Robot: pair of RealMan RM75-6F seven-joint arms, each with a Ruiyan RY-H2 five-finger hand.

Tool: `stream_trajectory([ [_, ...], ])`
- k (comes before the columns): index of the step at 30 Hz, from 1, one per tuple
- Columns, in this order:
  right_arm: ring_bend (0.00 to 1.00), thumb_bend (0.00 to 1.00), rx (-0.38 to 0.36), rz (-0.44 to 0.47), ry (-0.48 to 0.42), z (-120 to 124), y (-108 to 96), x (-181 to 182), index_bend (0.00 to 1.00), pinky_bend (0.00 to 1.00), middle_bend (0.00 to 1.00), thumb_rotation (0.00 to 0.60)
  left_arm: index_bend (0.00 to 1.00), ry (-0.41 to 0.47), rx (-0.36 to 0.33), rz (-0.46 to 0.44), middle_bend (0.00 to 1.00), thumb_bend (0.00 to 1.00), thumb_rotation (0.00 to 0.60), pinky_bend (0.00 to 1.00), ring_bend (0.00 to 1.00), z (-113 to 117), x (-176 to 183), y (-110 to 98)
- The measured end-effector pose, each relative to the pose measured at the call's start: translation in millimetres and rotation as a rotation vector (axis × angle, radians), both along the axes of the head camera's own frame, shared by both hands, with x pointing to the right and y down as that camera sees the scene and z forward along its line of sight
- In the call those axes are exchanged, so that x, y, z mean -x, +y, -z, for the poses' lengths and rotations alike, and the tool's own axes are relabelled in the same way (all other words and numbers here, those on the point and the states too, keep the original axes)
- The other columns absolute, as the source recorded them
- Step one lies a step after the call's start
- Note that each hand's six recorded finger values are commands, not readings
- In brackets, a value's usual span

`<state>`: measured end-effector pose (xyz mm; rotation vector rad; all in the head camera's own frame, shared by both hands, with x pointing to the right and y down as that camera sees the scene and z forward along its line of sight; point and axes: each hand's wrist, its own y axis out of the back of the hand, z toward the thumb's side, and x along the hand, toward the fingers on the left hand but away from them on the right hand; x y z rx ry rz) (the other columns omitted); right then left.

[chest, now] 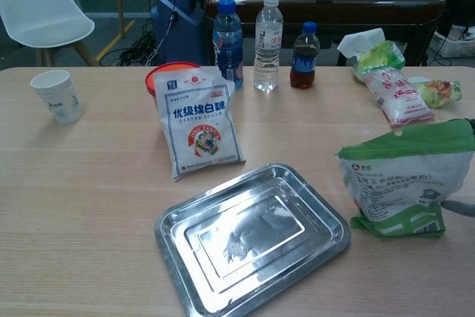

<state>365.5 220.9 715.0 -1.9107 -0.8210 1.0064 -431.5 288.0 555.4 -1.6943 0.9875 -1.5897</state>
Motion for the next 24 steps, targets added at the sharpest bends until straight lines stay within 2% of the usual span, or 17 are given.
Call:
stream_trajectory([
  [9,0.18,0.18,-0.014,-0.061,0.0,28.9,7.7,-25.3,0.35,0.26,0.29,0.6,0.07,0.01,-0.002,-0.001,0.0,0.31,0.6,0.0,0.09,-3.4,1.9,-1.9],
  [17,0.16,0.18,-0.017,-0.145,0.016,74.1,7.6,-31.6,0.31,0.26,0.26,0.6,0.07,0.013,-0.012,0.0,0.0,0.31,0.6,0.0,0.09,-3.2,4.9,-4.8],
  [21,0.16,0.18,-0.018,-0.191,0.075,101.2,3.9,-39.1,0.31,0.26,0.25,0.6,0.07,0.014,-0.022,-0.003,0.0,0.31,0.6,0.0,0.09,-0.6,5.7,-6.8],
  [24,0.12,0.18,-0.016,-0.224,0.138,120.3,1.0,-50.6,0.25,0.25,0.21,0.6,0.07,0.014,-0.027,-0.003,0.0,0.31,0.6,0.0,0.09,0.9,6.9,-7.6],
])
